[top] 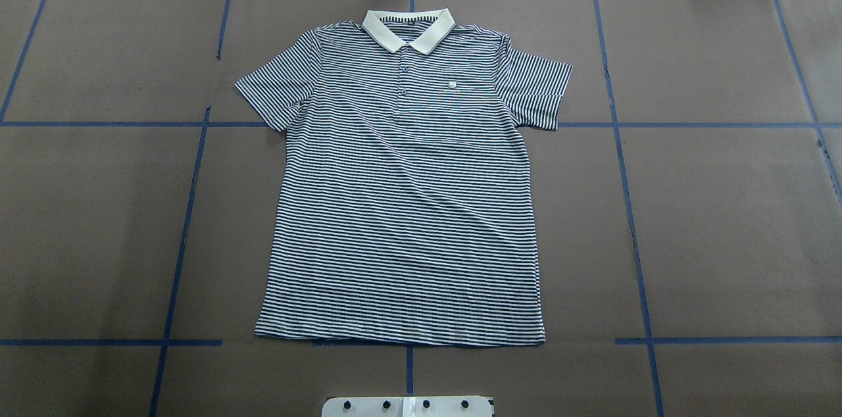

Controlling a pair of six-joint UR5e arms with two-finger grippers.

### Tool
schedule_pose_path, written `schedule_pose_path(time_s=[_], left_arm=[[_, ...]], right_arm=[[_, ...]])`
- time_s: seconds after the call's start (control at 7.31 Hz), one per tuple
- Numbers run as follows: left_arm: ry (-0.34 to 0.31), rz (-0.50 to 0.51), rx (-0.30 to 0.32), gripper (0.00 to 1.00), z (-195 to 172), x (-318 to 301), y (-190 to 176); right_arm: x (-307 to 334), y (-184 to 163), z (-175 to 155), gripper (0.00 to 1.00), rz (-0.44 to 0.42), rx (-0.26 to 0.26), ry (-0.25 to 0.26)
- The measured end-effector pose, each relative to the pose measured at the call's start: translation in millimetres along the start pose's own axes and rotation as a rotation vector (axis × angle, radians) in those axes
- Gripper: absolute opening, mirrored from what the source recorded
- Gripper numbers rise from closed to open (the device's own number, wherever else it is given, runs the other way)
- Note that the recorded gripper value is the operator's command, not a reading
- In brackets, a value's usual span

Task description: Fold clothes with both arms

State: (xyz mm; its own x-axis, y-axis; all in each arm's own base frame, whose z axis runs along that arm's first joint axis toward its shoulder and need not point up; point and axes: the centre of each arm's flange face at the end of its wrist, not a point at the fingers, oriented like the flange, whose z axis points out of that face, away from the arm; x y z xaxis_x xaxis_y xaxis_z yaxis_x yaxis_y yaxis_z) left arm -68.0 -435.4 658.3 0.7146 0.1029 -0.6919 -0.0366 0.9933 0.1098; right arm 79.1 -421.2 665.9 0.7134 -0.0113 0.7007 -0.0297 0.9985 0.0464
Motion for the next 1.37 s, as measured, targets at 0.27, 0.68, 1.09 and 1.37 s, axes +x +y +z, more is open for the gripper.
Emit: schedule_pose_path(time_s=[0.27, 0.68, 1.09, 1.37], left_arm=[[-0.019, 0.024, 0.024, 1.0, -3, 1, -4], [-0.154, 0.165, 0.193, 1.0, -23, 7, -32], [-0.176, 0.404, 0.462, 1.0, -73, 61, -98], [-0.09, 0.496, 0.534, 1.0, -70, 109, -137]], right_arm=[[-34, -17, -10, 1.0, -0.07, 0.021, -0.004], [-95, -61, -53, 1.0, -0.162, 0.168, -0.012], [-113, -76, -62, 1.0, -0.105, 0.286, -0.058], [-134, -91, -48, 1.0, -0.177, 0.33, -0.088]])
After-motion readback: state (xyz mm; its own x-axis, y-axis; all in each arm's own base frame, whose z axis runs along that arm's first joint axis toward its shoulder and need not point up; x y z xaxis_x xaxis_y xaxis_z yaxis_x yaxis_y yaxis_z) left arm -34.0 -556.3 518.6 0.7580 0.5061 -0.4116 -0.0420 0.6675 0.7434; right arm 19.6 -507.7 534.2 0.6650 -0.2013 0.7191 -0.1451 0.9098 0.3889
